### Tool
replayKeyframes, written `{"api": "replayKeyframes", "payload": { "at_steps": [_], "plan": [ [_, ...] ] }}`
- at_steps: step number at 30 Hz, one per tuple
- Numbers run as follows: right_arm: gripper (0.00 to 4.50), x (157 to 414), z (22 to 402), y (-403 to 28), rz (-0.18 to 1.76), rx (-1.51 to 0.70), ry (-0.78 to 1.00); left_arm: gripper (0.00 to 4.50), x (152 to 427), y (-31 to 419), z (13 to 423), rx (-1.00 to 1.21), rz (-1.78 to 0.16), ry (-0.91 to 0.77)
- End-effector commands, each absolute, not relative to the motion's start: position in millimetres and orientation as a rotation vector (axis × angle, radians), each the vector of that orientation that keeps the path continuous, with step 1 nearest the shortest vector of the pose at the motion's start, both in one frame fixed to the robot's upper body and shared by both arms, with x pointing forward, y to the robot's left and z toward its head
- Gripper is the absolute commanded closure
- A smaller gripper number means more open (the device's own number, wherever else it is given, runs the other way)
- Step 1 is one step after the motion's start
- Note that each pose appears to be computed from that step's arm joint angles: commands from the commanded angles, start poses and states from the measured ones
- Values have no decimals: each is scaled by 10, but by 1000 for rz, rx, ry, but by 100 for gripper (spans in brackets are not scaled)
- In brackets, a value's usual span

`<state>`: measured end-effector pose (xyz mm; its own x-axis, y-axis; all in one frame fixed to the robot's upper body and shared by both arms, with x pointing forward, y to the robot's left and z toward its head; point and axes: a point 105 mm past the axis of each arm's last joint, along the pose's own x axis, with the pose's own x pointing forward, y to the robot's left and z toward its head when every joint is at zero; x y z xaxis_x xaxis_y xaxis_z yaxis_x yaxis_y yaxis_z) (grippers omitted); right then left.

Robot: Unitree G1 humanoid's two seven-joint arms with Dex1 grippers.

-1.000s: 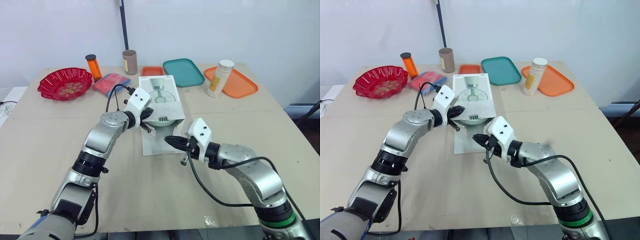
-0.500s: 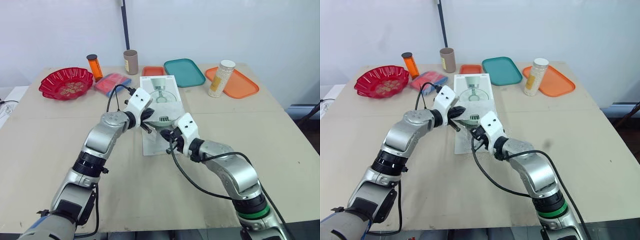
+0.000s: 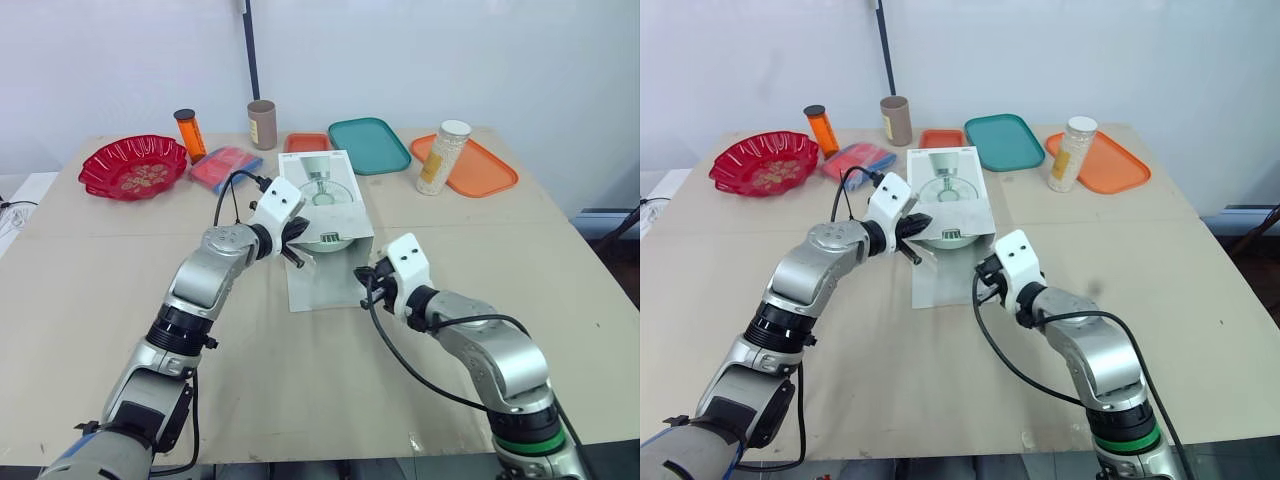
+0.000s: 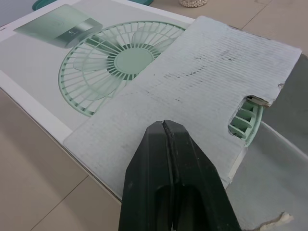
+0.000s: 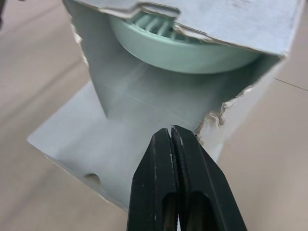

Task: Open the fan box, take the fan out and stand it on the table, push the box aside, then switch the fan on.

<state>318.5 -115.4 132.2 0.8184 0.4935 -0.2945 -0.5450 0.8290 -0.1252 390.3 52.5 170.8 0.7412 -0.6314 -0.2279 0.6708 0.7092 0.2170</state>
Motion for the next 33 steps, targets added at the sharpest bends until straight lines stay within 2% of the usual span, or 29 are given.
{"api": "replayKeyframes", "payload": {
  "at_steps": [1,9,25,33],
  "plan": [
    [445,3165,1456,-1312,493,-225,212,450,3891,521,1654,298,-726,155],
    [445,3217,1416,-1478,434,-269,224,450,3888,523,1641,297,-728,156],
    [445,3884,1467,-1415,431,-382,113,450,3864,550,1639,297,-719,153],
    [445,3903,1490,-1224,514,-351,78,450,3855,581,1641,297,-707,154]
  ]
}}
